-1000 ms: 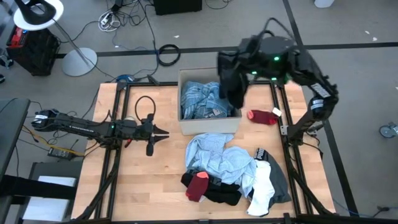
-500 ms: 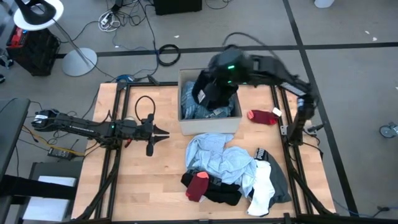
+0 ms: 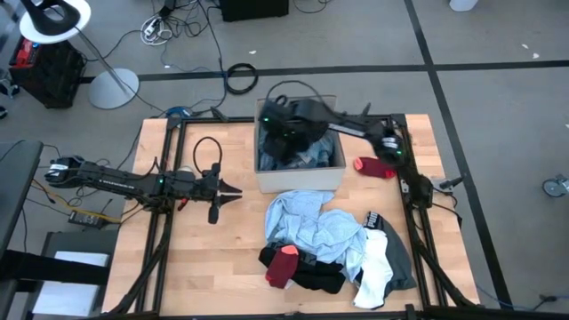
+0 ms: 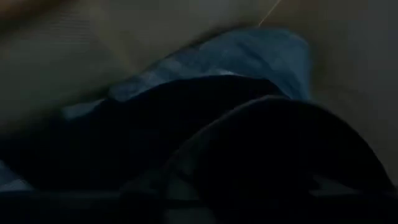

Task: Sort clothes
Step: Put the top black underwear into the white laundry bin

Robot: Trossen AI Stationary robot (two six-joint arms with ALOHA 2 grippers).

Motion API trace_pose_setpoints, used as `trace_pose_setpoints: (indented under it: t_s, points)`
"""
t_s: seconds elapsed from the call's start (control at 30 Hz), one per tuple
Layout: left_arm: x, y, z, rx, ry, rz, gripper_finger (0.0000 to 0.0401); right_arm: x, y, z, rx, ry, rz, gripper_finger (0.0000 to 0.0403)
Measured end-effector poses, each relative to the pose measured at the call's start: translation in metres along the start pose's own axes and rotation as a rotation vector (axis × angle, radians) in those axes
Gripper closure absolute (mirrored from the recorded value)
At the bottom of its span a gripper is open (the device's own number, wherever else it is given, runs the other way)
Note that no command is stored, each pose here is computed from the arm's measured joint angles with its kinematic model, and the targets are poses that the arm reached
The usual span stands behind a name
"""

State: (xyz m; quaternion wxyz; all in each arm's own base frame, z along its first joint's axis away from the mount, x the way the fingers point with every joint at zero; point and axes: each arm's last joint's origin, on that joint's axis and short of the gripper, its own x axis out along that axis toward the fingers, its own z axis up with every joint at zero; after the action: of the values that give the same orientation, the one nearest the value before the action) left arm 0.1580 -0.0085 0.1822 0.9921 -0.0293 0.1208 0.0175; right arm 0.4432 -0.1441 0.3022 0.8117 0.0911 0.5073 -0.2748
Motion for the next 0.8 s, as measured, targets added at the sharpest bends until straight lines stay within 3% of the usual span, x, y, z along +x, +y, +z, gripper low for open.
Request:
trace_pose_setpoints:
  t_s: [0.23, 0.4, 0.57, 0.8]
  points:
    - [0.0, 0.0, 0.0, 0.023, 0.0, -0.005, 0.0321, 0.09, -0.011, 0.007, 0.1, 0.039, 0.09, 0.0177]
    - [0.0, 0.0, 0.0, 0.027, 0.0, -0.005, 0.0321, 0.113, -0.018, 0.003, 0.125, 0.082, 0.136, 0.0164]
    - [0.0, 0.0, 0.0, 0.043, -0.002, -0.005, 0.0321, 0.082, -0.022, 0.007, 0.083, 0.053, 0.144, 0.0164]
    - [0.0, 0.0, 0.003, 0.046, -0.031, -0.006, 0.0321, -0.037, -0.039, 0.011, 0.027, -0.121, 0.09, 0.0165]
